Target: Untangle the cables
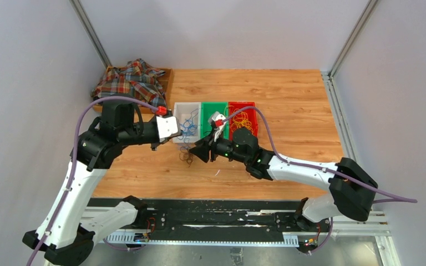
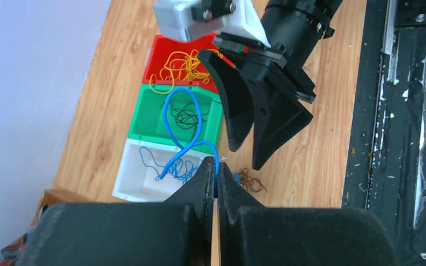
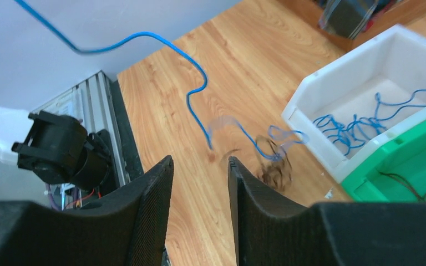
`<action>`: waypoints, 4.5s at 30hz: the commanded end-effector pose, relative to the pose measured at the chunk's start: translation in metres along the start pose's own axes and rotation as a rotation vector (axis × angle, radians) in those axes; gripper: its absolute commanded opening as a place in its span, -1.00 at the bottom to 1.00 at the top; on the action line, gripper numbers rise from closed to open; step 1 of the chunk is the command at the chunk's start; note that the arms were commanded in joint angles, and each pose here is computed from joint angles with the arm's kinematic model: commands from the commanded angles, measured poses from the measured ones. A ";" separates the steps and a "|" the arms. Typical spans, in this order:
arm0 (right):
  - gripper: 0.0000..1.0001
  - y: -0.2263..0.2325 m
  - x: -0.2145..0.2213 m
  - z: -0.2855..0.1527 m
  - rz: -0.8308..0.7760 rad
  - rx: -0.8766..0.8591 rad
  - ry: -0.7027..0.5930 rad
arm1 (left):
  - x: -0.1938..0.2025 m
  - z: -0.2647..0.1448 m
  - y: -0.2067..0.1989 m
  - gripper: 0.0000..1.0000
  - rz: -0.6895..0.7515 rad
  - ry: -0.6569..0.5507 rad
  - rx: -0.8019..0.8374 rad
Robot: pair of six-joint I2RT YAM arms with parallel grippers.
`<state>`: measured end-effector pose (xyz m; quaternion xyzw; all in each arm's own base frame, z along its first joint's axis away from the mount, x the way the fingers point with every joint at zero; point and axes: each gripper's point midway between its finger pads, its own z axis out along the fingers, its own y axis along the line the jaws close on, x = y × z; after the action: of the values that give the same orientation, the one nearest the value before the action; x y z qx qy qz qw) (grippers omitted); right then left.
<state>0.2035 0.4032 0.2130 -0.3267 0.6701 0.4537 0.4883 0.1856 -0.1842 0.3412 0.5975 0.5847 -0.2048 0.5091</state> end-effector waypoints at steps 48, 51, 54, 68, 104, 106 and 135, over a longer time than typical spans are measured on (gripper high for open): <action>0.35 -0.056 -0.009 -0.112 0.044 0.417 -0.156 | 0.114 0.078 0.151 -0.99 0.086 0.435 -0.464; 0.34 -0.060 -0.006 -0.116 0.053 0.441 -0.159 | 0.129 0.092 0.152 -0.99 0.088 0.447 -0.458; 0.32 -0.063 -0.006 -0.119 0.053 0.455 -0.163 | 0.146 0.105 0.149 -0.99 0.058 0.474 -0.437; 0.25 -0.077 -0.010 -0.139 0.027 0.551 -0.131 | 0.211 0.155 0.105 -0.92 -0.179 0.543 -0.268; -0.11 -0.072 0.116 0.030 -0.038 0.235 0.497 | 0.125 0.025 0.062 0.96 -0.389 0.336 -0.231; -0.20 -0.075 0.125 0.027 -0.050 0.239 0.524 | 0.120 0.024 0.061 0.96 -0.390 0.321 -0.226; -0.99 0.006 0.002 -0.011 -0.002 -0.032 0.107 | 0.080 0.023 -0.007 0.68 -0.279 0.107 0.067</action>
<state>0.2156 0.3880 0.1829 -0.3556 0.7260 0.3818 0.4480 0.2258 -0.1527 0.2437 0.4900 0.7441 -0.2236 0.3953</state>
